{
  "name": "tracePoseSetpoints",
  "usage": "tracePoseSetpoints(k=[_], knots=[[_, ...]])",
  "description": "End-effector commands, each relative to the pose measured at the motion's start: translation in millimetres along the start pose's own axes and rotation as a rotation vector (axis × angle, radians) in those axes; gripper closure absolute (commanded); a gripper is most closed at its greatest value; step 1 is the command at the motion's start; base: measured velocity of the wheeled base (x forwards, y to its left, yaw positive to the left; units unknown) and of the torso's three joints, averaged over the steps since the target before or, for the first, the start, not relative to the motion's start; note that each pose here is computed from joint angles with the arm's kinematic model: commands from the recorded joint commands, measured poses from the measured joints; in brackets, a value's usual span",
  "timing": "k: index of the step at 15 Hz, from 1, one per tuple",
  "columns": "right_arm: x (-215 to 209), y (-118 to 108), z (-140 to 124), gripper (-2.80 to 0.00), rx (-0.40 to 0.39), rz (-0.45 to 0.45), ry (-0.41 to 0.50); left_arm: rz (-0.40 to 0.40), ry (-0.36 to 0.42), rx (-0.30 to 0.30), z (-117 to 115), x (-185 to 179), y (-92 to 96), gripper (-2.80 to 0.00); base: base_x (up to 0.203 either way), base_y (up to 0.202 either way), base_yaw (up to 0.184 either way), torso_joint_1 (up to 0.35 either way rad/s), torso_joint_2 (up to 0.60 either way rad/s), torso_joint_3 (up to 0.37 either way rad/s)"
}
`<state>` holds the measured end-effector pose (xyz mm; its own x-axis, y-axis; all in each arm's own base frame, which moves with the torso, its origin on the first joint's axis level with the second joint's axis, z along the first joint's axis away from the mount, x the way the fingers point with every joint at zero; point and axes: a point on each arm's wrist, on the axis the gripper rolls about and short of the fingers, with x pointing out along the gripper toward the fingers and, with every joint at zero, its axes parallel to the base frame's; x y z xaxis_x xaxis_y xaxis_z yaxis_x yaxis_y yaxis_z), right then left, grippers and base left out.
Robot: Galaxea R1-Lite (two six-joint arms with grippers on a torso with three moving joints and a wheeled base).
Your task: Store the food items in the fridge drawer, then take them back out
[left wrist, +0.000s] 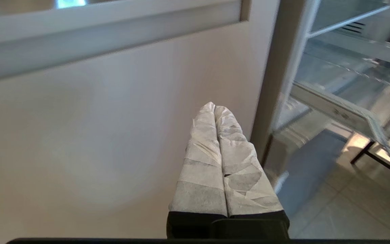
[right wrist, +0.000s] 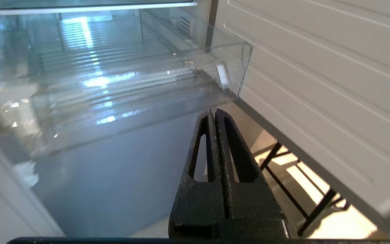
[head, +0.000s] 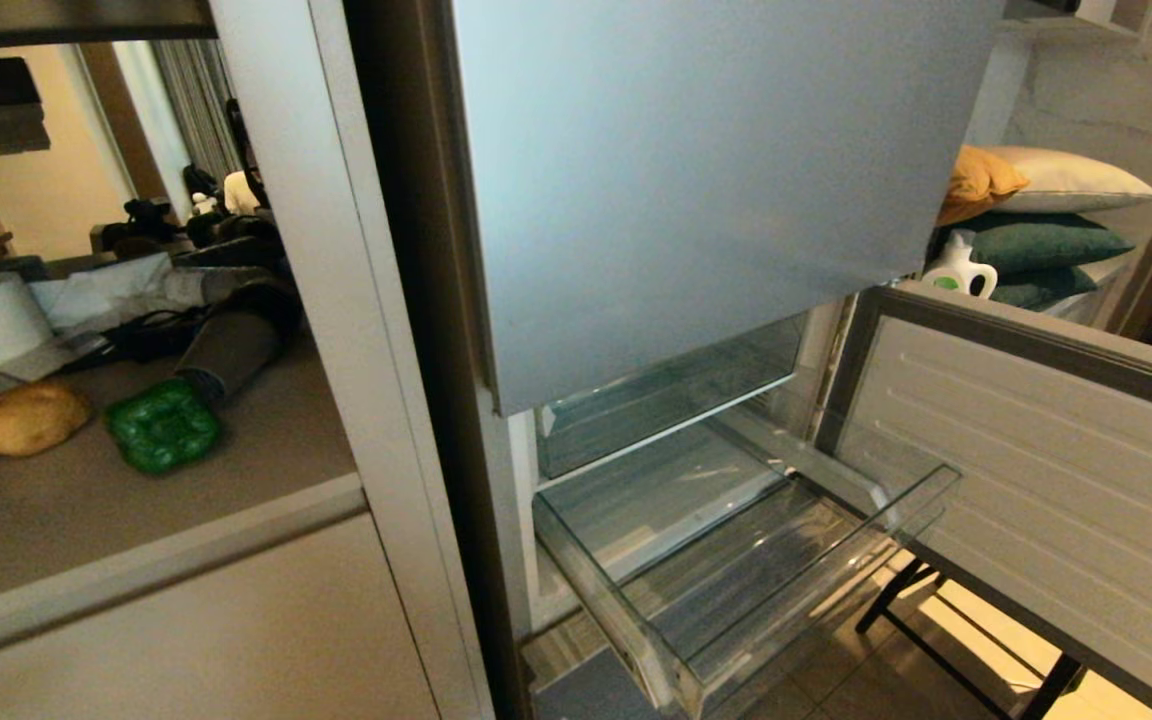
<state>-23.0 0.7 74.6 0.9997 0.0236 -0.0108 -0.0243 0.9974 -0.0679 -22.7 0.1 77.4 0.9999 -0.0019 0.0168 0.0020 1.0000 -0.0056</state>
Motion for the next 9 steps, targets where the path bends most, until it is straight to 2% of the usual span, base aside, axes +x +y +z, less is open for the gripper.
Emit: tracePoseSetpoints(k=[1,3,9], knots=[[0.2,0.0,-0.1,0.00,0.001,0.000,0.003,0.000,0.006,-0.001,-1.7,0.5,0.0,0.00,-0.194,0.000,0.001,-0.007,0.00,0.001],[0.2,0.0,-0.1,0.00,0.001,0.000,0.003,0.000,0.006,-0.001,-1.7,0.5,0.0,0.00,-0.095,0.000,0.000,-0.012,0.00,0.002],[0.2,0.0,-0.1,0.00,0.001,0.001,0.003,0.000,0.006,-0.001,-1.7,0.5,0.0,0.00,0.000,0.000,0.000,0.000,0.00,0.000]])
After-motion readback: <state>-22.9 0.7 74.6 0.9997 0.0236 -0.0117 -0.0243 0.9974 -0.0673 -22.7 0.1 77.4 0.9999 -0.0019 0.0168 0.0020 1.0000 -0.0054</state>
